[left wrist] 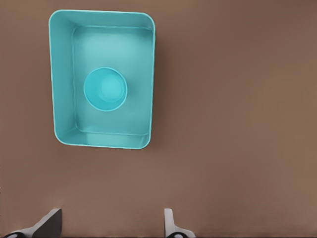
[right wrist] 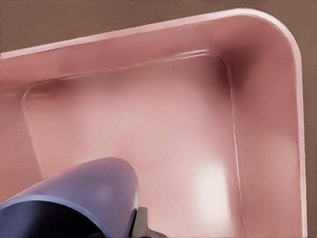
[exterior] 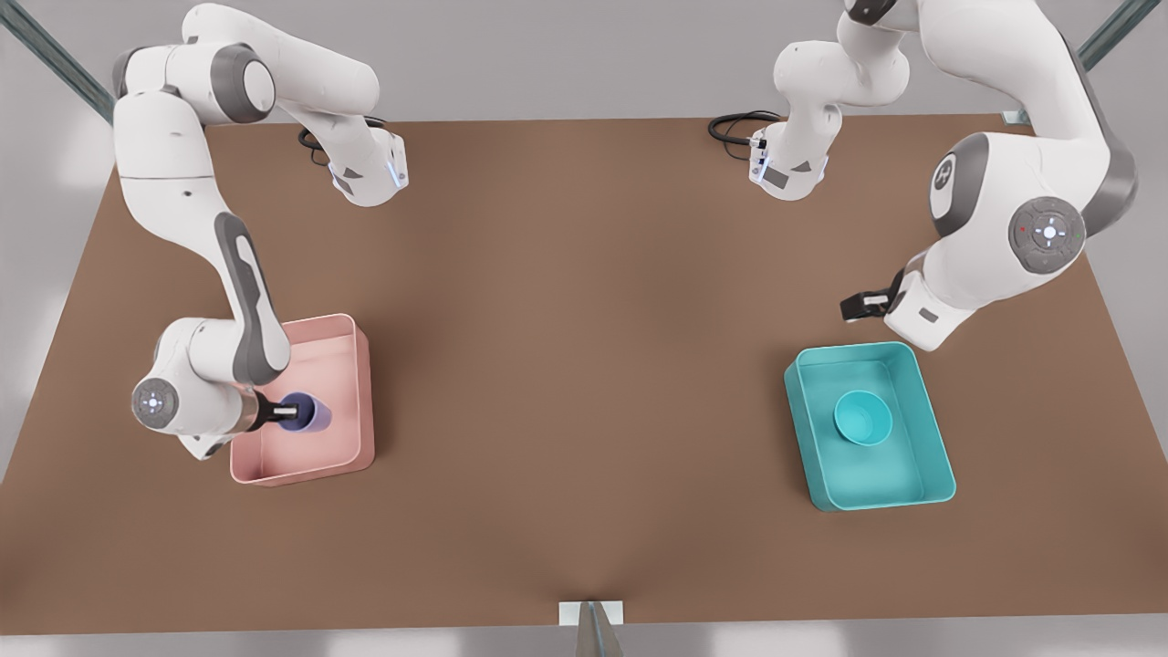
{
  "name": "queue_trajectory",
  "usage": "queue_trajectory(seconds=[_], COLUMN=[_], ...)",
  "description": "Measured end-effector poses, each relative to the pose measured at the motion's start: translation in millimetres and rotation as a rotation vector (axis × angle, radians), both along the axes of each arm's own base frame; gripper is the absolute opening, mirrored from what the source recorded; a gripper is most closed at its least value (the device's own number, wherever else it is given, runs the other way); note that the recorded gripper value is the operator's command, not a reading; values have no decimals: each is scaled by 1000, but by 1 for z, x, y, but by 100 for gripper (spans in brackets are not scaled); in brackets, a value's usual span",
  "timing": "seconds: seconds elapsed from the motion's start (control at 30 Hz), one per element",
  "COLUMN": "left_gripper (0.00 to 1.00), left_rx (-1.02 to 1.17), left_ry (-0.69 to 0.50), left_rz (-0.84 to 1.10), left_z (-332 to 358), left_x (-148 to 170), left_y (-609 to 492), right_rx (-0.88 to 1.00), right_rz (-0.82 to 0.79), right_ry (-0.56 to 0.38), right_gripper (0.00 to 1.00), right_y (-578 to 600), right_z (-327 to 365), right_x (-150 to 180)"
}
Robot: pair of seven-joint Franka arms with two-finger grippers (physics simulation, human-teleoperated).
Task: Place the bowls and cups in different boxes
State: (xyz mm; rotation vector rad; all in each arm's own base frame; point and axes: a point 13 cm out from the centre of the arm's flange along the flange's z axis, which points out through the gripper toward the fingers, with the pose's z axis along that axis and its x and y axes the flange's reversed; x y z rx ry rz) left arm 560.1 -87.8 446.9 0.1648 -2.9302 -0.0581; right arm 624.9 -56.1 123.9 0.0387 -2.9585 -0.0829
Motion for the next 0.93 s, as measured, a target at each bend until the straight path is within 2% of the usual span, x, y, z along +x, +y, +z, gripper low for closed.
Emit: queue_trajectory(seconds=[0.03, 0.07, 0.1, 0.37, 0.5, 0.67, 0.83, 0.93], left_gripper=[100, 100, 100, 100, 100, 100, 100, 100], left_rx=[0, 0, -1, -5, -7, -8, -11, -13], left_ry=[16, 30, 43, 90, 98, 104, 107, 109], left_rz=[-13, -24, -33, -96, -118, -140, -156, -164], left_z=[-2, -4, -6, -11, -11, -11, -11, -10], left_x=[-3, -6, -8, -17, -19, -20, -21, -22], left_y=[-1, 0, 1, 3, 4, 5, 5, 5], right_rx=[2, 4, 6, 11, 6, -15, -56, -47], right_rz=[10, 20, 28, 83, 109, 123, 113, 110], right_ry=[-6, -12, -16, -45, -77, -159, -242, -188], right_gripper=[21, 50, 100, 100, 100, 100, 100, 100], right_y=[0, 1, 1, 5, 10, 16, 26, 41], right_z=[-2, -3, -5, 3, 50, 189, 357, 378], right_x=[2, 3, 4, 10, 14, 17, -35, -61])
